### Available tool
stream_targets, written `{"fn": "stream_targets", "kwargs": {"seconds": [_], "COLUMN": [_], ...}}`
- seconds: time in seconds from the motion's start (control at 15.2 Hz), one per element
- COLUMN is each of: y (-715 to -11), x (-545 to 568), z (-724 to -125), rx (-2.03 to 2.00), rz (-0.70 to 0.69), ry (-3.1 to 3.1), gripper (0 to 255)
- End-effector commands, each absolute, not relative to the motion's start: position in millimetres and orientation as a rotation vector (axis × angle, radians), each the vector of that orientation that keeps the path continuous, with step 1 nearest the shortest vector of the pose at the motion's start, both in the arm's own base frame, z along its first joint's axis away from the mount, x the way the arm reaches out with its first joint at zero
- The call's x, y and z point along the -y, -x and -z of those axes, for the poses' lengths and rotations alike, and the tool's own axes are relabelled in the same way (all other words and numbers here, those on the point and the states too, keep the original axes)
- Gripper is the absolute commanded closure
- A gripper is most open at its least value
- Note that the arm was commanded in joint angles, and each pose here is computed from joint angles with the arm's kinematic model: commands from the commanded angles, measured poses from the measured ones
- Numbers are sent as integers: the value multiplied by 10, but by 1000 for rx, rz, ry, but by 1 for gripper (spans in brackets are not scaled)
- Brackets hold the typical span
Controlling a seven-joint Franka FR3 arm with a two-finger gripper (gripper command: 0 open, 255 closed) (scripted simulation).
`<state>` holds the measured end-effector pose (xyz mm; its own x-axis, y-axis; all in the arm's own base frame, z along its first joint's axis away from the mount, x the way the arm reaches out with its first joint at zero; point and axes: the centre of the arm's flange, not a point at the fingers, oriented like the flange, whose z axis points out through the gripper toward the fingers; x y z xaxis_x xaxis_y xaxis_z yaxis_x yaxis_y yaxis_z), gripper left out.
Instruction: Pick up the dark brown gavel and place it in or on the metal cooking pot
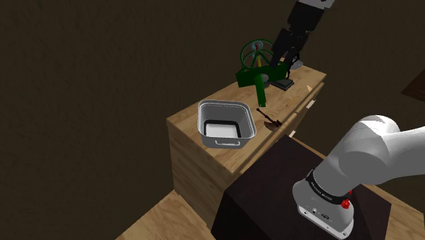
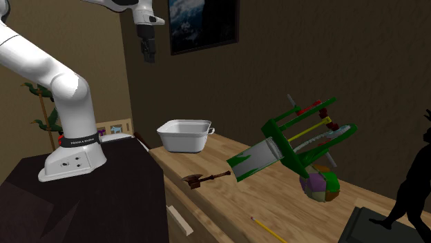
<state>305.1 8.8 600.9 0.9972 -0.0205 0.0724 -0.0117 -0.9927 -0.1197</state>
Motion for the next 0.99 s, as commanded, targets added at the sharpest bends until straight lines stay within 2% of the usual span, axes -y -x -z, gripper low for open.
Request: {"fn": "stream_targets", "kwargs": {"seconds": [0.0,0.92], "y": [-3051,-3419], "x": [-88,842], "z": [-6009,-4539], "rx": [-24,-86], "rz": [111,126], "ry": [3020,3089], "gripper": [0,0]}}
